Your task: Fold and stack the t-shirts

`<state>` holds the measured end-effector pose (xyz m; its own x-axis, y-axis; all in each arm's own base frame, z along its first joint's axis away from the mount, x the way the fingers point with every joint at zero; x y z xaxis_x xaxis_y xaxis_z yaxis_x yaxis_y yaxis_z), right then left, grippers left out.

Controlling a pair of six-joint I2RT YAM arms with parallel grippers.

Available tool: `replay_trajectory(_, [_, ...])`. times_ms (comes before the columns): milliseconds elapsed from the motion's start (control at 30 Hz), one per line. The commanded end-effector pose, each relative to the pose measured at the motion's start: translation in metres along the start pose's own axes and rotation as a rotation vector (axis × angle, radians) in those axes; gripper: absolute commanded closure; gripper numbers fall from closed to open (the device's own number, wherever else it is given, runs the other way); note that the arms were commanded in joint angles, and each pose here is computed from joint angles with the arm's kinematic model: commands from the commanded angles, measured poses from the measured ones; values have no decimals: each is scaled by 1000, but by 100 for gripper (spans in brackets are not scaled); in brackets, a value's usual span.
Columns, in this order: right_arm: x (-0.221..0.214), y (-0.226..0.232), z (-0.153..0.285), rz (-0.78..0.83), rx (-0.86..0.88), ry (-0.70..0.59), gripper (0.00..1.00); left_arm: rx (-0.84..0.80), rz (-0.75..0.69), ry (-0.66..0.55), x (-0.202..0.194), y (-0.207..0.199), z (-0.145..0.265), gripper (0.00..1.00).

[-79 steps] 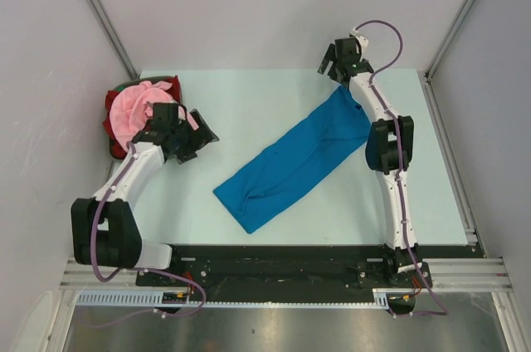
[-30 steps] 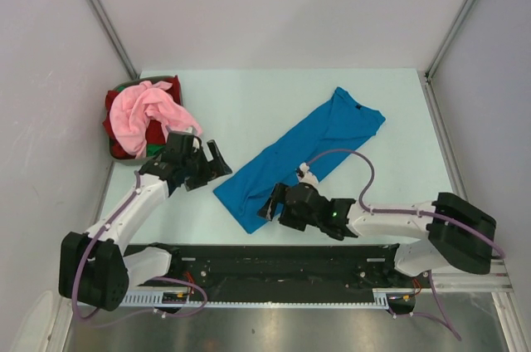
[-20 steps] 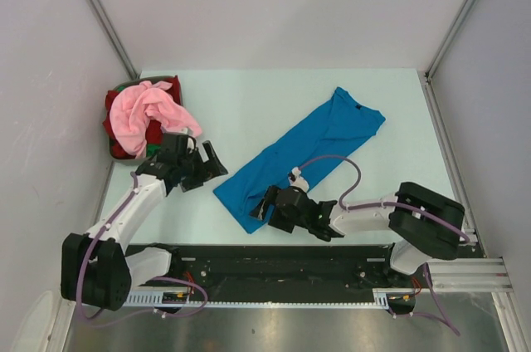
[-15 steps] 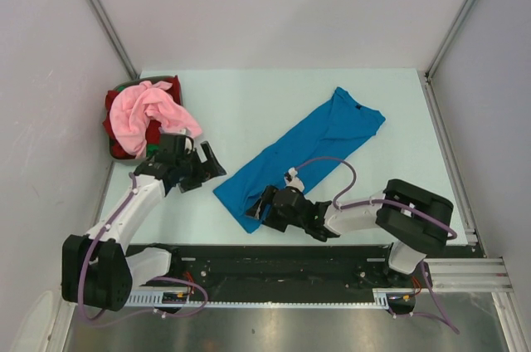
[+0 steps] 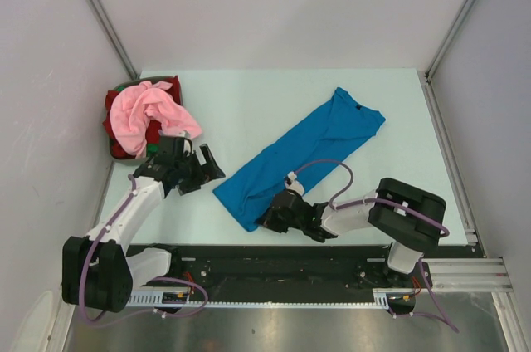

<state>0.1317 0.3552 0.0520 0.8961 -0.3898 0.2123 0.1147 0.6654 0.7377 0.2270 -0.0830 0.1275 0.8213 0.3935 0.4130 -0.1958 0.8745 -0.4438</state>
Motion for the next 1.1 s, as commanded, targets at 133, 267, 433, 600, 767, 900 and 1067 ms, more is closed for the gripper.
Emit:
replay_trajectory(133, [10,-52,39,161,-302,-66,100,-81,-18,-15,-2,-7,6,4])
replay_trajectory(267, [18,-62,69,189,-360,-109,100,-100,-12,-17,-5,-10,8,4])
replay_trajectory(433, [17,-86,97,142,-405,-104,100,-124,-29,-8,-10,-20,8,3])
replay_trajectory(600, [10,-109,128,123,-448,-116,100,-146,-39,4,-15,-30,7,4])
replay_trajectory(767, [9,-110,147,106,-413,-150,99,-147,-52,7,-18,-37,5,3])
replay_trajectory(900, [16,-83,147,132,-286,-184,36,-149,-56,8,-16,-40,3,3])
replay_trajectory(1067, [46,-31,150,172,-203,-275,0,-142,-65,15,-18,-40,0,3])
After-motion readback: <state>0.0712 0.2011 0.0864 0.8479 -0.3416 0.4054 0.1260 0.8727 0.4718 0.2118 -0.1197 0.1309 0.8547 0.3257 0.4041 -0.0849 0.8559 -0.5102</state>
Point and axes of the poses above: each gripper's point midway between its finger pads, its own z axis back along the fingers, its own y axis along the line the jaws close on, x = y × z, the point moved 5 cm from there along z, back along the fingers, and after that the axes turned 1 degree about -z, right-handed, at the moved point
